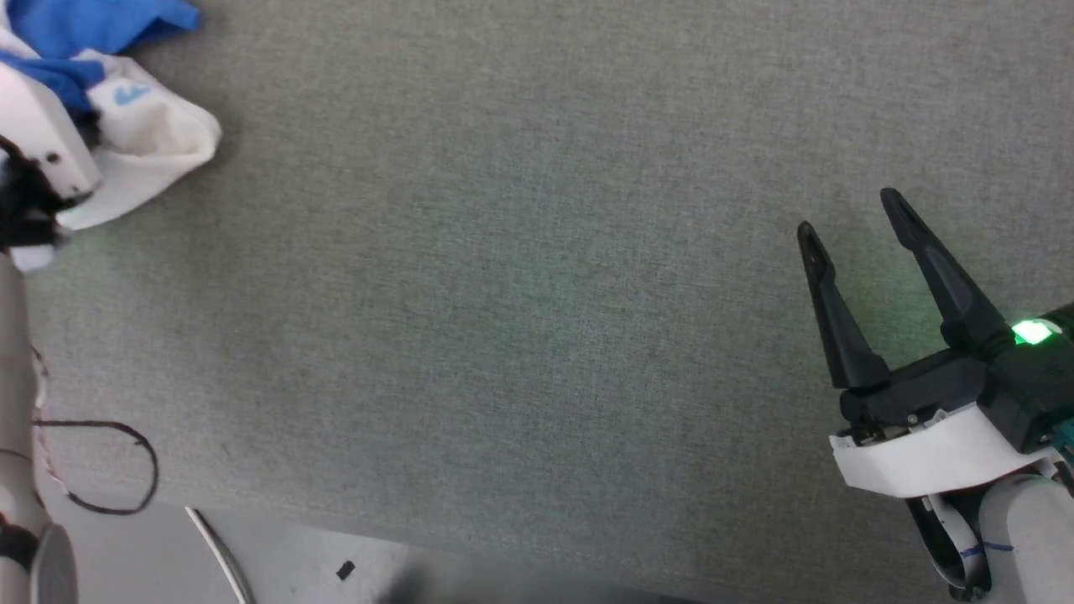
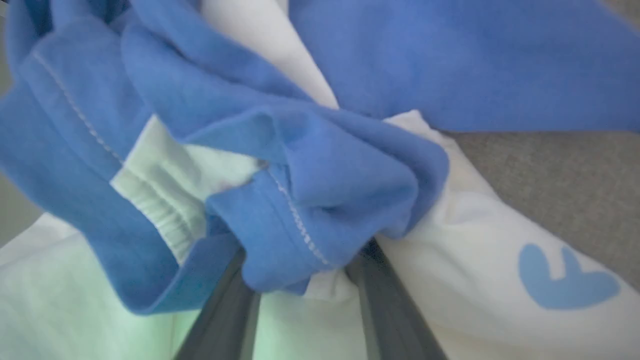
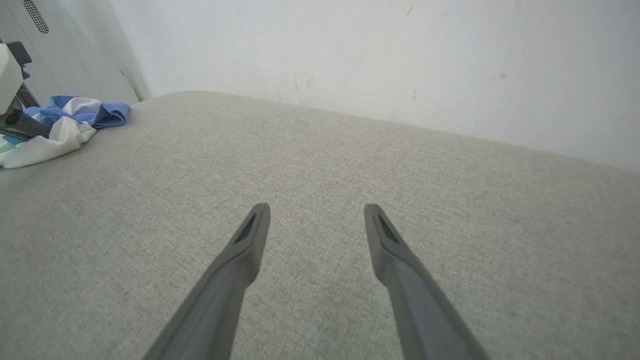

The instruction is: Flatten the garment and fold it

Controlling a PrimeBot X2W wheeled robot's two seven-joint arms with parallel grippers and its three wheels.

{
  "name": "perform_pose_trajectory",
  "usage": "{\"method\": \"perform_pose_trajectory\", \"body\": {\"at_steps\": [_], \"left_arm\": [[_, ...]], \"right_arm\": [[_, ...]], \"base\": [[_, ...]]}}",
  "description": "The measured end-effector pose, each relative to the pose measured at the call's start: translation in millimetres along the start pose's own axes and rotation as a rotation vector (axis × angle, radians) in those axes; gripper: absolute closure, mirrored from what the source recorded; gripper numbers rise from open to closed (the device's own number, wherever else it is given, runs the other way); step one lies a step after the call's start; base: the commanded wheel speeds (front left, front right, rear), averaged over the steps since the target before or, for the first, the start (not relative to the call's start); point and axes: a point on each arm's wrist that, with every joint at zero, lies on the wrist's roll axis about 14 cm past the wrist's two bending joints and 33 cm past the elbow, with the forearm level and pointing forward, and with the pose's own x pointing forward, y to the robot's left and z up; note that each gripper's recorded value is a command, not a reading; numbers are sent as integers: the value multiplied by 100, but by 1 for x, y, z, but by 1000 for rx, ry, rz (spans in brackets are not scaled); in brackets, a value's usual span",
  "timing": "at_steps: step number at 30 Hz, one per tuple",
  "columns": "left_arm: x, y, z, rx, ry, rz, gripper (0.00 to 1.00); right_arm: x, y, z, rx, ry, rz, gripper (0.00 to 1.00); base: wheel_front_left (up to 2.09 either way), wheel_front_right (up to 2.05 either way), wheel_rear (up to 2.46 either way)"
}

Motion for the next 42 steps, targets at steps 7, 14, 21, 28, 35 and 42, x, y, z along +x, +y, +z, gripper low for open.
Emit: {"method": "perform_pose_trajectory", "body": {"at_steps": [7,14,21,28,35,42], "left_arm": [[3,6,11,-4,3,33,100],[-28,24,43,48,-272,117,100],[-126,34,132,80,-799,133,100],[-230,24,180,82,-1203,70,100],[-295,-35,189,72,-1378,-121,100],[-325,-164,170,100,-1400,-466,100]], "right_arm": [[6,4,-6,17,4,20,0],[3,19,8,41,-31,32,0],[-11,34,45,54,-117,16,0],[-44,31,76,42,-176,-54,0],[-84,16,102,5,-230,-144,0],[-130,-12,113,-13,-253,-277,0]], "base": [[0,0,0],[0,0,0],[0,0,0],[0,0,0],[0,0,0],[0,0,0]]}}
